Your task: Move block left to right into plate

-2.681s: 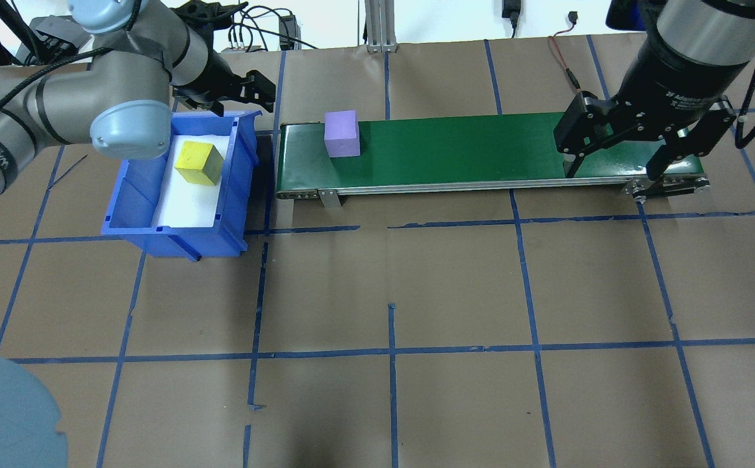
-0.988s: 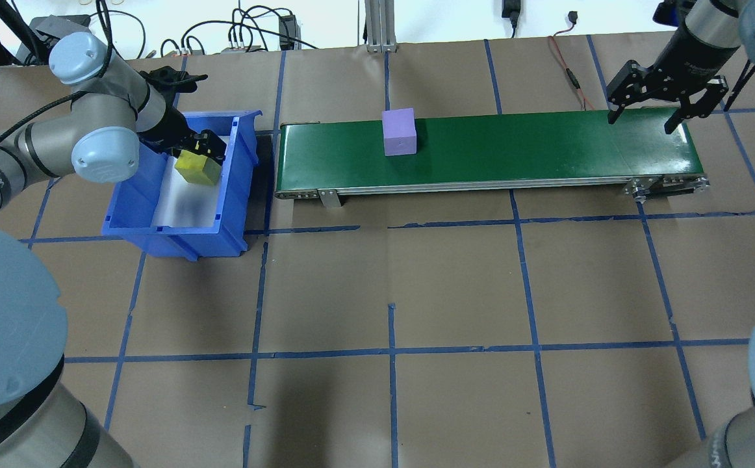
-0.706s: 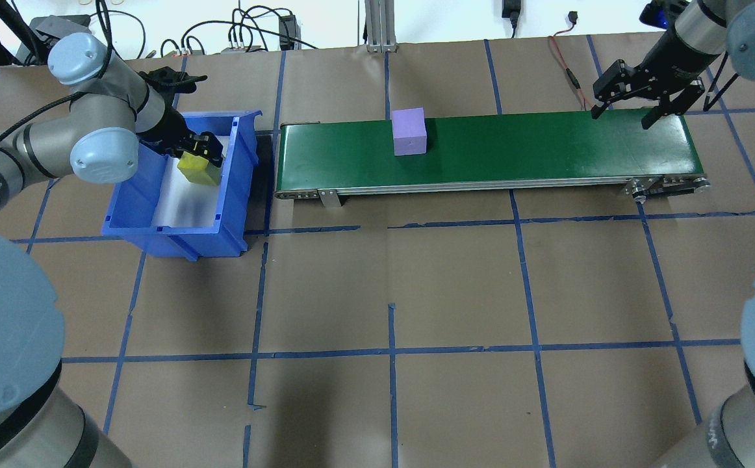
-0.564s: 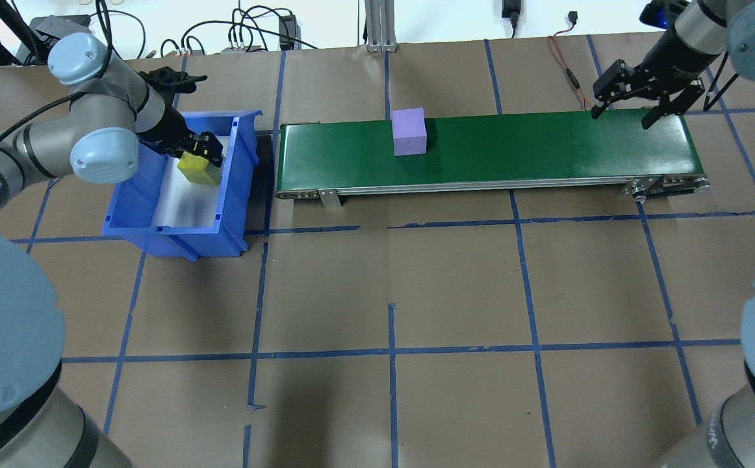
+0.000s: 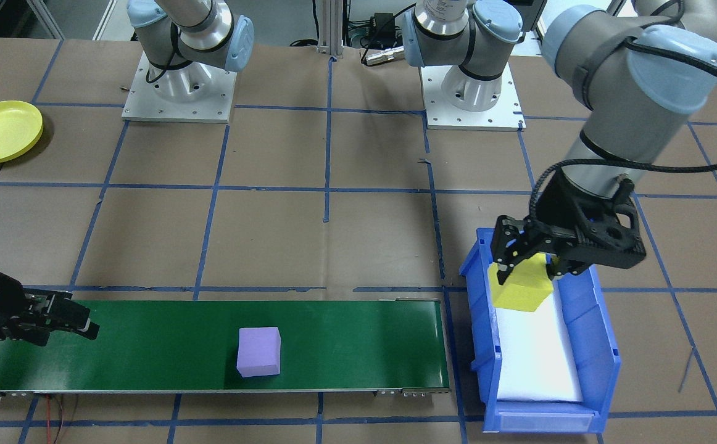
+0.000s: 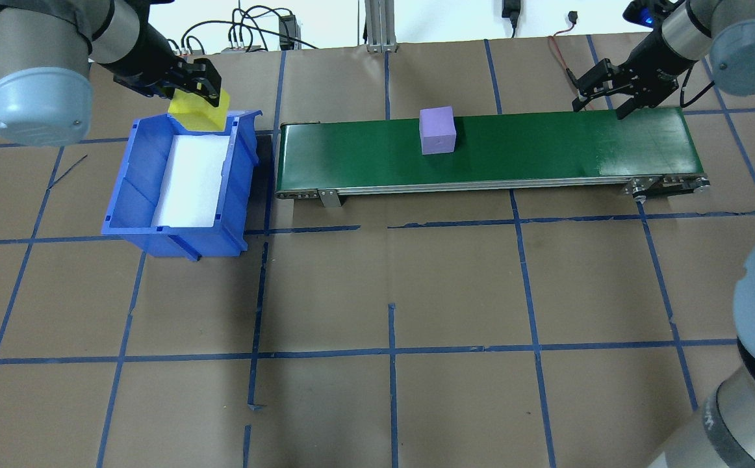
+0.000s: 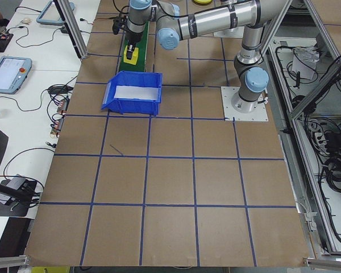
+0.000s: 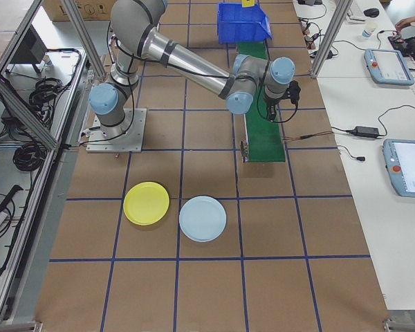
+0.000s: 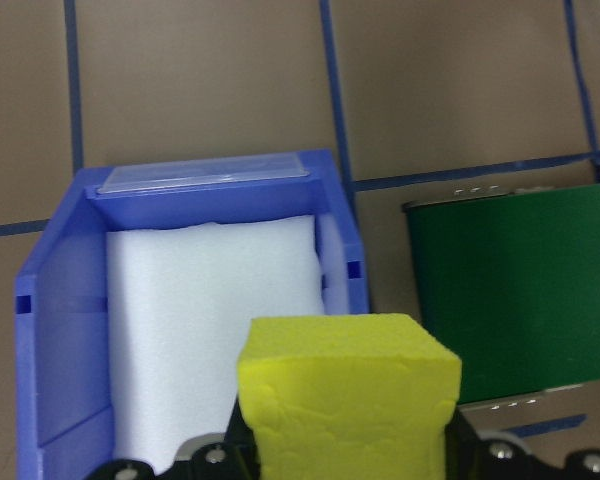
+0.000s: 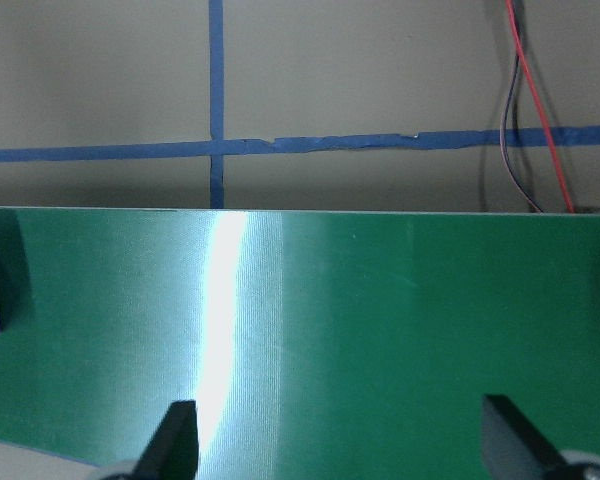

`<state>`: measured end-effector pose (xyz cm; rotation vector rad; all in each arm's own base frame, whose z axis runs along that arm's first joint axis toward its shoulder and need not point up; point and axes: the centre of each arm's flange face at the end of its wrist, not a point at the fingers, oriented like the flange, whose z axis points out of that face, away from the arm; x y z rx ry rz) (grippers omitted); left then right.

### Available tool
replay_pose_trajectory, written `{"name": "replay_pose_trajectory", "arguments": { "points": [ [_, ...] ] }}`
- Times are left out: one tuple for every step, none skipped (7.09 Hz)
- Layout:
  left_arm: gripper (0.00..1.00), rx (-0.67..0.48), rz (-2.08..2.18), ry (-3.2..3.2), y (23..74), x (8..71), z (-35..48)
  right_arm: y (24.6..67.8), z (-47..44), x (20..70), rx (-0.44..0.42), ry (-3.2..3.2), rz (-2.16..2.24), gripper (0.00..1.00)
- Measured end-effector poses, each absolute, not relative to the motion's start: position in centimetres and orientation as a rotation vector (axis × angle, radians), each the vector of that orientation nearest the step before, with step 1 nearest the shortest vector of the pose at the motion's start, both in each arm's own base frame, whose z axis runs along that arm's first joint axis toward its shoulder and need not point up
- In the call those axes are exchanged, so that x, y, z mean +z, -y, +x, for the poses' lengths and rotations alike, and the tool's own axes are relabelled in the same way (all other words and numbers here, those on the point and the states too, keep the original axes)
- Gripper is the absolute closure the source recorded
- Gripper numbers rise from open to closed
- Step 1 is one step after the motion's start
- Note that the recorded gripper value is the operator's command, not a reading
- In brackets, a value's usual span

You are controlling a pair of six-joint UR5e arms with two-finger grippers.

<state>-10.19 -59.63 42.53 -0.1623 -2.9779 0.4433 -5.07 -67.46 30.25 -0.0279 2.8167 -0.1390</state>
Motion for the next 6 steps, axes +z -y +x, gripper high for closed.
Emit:
{"name": "replay_pose_trajectory", "arguments": {
  "points": [
    [0.60,0.409,-0.136,2.962,59.5,41.4,-13.4,67.3,-5.1,29.7,-0.159,-2.818,-0.036,0.00],
    [0.60,0.372,-0.114,2.951,59.9,39.0,-16.5,67.2,-5.2,29.5,-0.167,-2.817,-0.036,0.00],
    [0.60,0.344,-0.106,2.942,60.5,36.1,-19.6,67.2,-5.5,29.4,-0.173,-2.813,-0.029,0.00],
    [0.22,0.314,-0.113,2.939,61.1,32.6,-22.1,67.1,-5.8,29.5,-0.179,-2.804,-0.019,0.00],
    [0.00,0.306,-0.120,2.936,61.7,30.2,-23.3,67.0,-5.9,29.5,-0.184,-2.797,-0.015,0.00],
    [0.00,0.295,-0.122,2.936,61.9,28.9,-23.8,67.0,-5.9,29.6,-0.187,-2.794,-0.014,0.00]
  ]
}}
